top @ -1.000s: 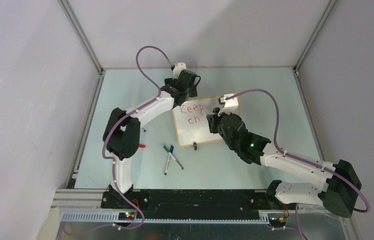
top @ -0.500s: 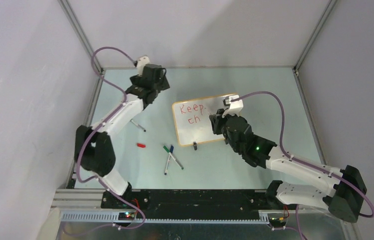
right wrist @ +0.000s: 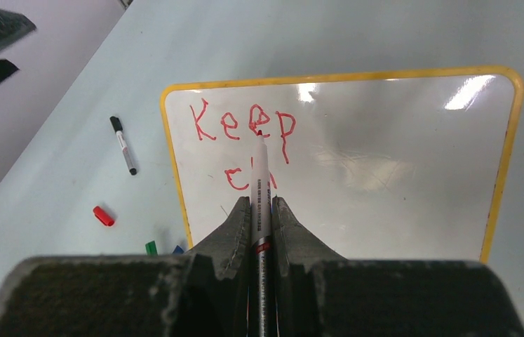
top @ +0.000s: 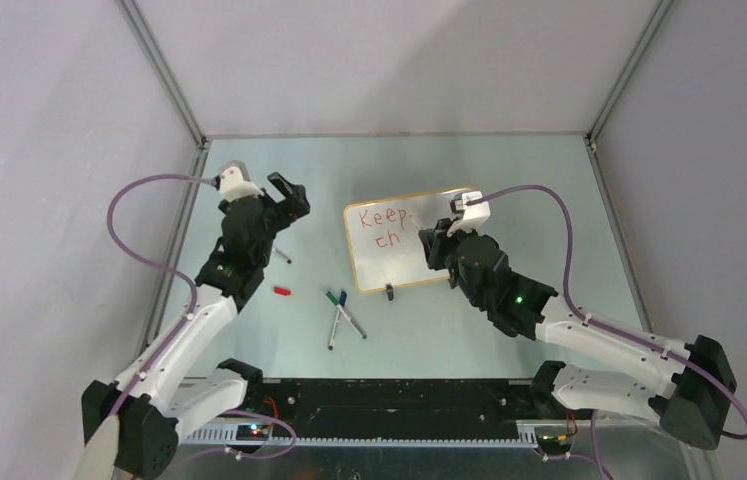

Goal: Write a sentence on the whiteboard

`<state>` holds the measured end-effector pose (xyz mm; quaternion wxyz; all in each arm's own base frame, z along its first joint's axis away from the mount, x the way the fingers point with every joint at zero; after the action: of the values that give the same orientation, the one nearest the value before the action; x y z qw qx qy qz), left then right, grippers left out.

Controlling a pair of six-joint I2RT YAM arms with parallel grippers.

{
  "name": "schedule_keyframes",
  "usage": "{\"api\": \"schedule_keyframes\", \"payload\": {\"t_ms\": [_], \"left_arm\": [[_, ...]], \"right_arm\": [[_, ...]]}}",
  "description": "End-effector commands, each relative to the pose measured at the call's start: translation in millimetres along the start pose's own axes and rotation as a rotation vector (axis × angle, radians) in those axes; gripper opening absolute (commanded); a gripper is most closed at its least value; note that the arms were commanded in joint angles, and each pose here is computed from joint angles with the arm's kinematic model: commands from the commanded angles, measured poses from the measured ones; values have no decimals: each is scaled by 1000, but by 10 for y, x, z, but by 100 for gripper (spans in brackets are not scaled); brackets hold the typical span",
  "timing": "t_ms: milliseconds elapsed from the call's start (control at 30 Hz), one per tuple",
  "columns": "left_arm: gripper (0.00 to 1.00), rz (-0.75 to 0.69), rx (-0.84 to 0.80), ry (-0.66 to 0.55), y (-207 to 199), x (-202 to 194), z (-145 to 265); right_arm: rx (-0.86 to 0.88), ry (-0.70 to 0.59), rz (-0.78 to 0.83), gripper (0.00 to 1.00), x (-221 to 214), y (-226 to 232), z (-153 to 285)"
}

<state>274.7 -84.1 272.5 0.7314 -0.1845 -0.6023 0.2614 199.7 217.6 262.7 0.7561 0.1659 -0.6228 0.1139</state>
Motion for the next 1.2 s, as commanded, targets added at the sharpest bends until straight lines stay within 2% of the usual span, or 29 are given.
{"api": "schedule_keyframes", "payload": {"t_ms": [0, 167, 333, 433, 600, 767, 933, 1167], "left_arm": [[99, 77, -160, 67, -121, -150, 15], [99, -27, -66, 171, 36, -247, 94], [99, -11, -129, 160, 82, -335, 137], [99, -40, -300, 139, -19, -389, 107], [99, 30, -331, 164, -82, -454, 44], [92, 24, -376, 217, -120, -575, -48], [78, 44, -453, 258, -172, -694, -112], [71, 63, -497, 299, -312, -831, -229]], "right_arm": [[14, -39, -27, 0, 84, 23, 18], [14, -37, -34, 0, 86, 20, 26], [25, -30, -42, 0, 67, 40, 0], [26, -24, -33, 0, 41, 44, -31], [35, -20, -28, 0, 27, 58, -48], [40, -17, -28, 0, 11, 74, -67], [48, -17, -32, 0, 20, 79, -54], [55, -14, -36, 0, 23, 82, -38]]}}
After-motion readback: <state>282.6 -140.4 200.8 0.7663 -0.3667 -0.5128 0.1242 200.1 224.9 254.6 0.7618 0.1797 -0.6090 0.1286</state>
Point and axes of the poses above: each gripper's point midway between its finger pads, its own z axis back along the fingers, its own y axis along the line the jaws close on, x = y × z, the point moved 8 cm from there along z, back along the fingers, and after that the axes turned 9 degrees about z, right-handed, at the moved point
